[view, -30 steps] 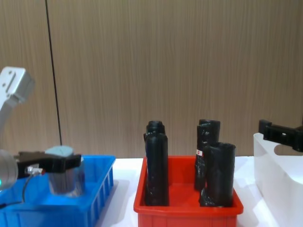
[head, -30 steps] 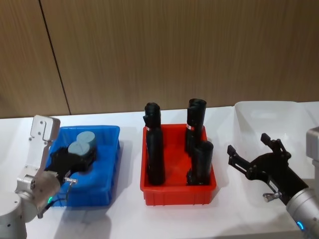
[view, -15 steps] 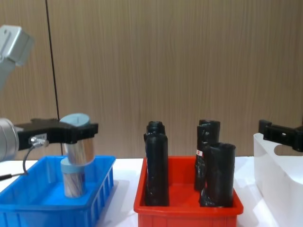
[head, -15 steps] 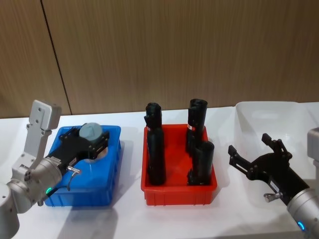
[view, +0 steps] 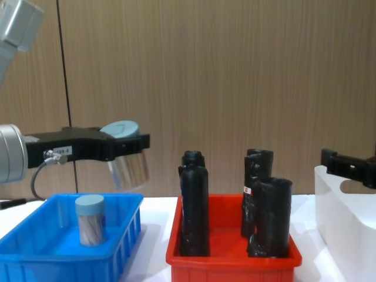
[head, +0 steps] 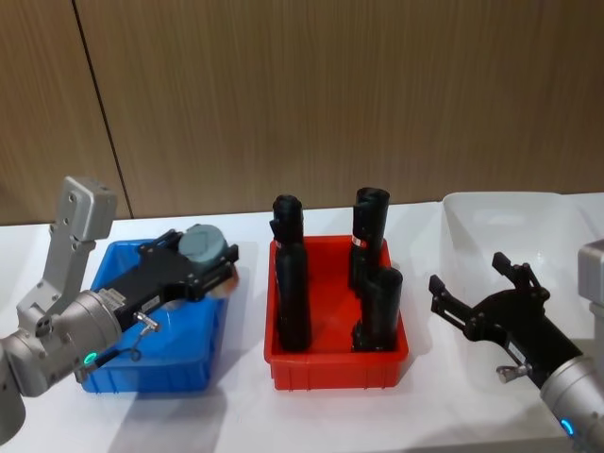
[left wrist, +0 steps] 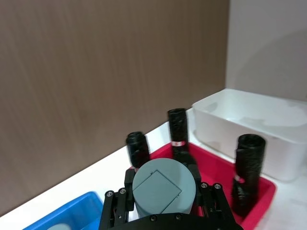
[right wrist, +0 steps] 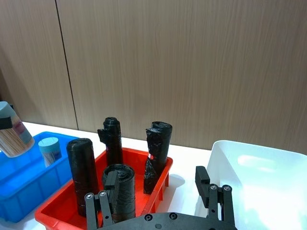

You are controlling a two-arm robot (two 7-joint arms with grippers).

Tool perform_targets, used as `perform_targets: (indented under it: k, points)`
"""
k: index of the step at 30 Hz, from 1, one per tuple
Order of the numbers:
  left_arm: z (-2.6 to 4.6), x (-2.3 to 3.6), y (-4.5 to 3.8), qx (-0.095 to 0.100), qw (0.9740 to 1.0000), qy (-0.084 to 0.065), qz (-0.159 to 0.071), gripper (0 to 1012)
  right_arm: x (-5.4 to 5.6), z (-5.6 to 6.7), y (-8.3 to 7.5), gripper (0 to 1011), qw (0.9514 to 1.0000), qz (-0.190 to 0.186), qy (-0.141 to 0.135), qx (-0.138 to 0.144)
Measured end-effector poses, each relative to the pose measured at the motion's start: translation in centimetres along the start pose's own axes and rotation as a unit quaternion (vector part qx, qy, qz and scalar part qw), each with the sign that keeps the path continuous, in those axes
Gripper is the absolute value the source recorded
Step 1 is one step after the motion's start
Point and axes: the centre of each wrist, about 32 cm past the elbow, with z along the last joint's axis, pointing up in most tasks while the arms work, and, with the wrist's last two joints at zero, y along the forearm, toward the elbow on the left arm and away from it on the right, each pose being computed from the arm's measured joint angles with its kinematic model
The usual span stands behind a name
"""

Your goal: Pick the cotton swabs from the blue box and place them into the white box.

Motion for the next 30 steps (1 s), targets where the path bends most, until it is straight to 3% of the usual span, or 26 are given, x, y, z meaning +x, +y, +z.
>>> perform_targets:
  k: [4,10,13,16,17,20,24,30]
  points:
    - [0.3,0.14,-0.05,-0.005,0.9995,0.001,-0.031,670,0.0,0.0,0.0,1002,1.0,0.0,0.0,0.0]
    - [0.61,0.39,-0.28,-0.009,0.9968,0.003,-0.079,670,0.0,0.0,0.0,1002,1.0,0.0,0.0,0.0]
    - [0.62,0.56,-0.43,-0.009,0.9947,0.006,-0.103,670,0.0,0.0,0.0,1002,1.0,0.0,0.0,0.0]
    - [0.54,0.78,-0.68,-0.007,0.9909,0.01,-0.134,670,0.0,0.0,0.0,1002,1.0,0.0,0.0,0.0]
    - [0.54,0.78,-0.68,-0.007,0.9909,0.01,-0.134,670,0.0,0.0,0.0,1002,1.0,0.0,0.0,0.0]
    - [0.42,0.97,-0.91,-0.005,0.987,0.014,-0.16,670,0.0,0.0,0.0,1002,1.0,0.0,0.0,0.0]
    - [0.25,1.08,-1.02,-0.002,0.9843,0.017,-0.176,670,0.0,0.0,0.0,1002,1.0,0.0,0.0,0.0]
    - [0.02,1.16,-0.99,0.001,0.9827,0.021,-0.184,670,0.0,0.0,0.0,1002,1.0,0.0,0.0,0.0]
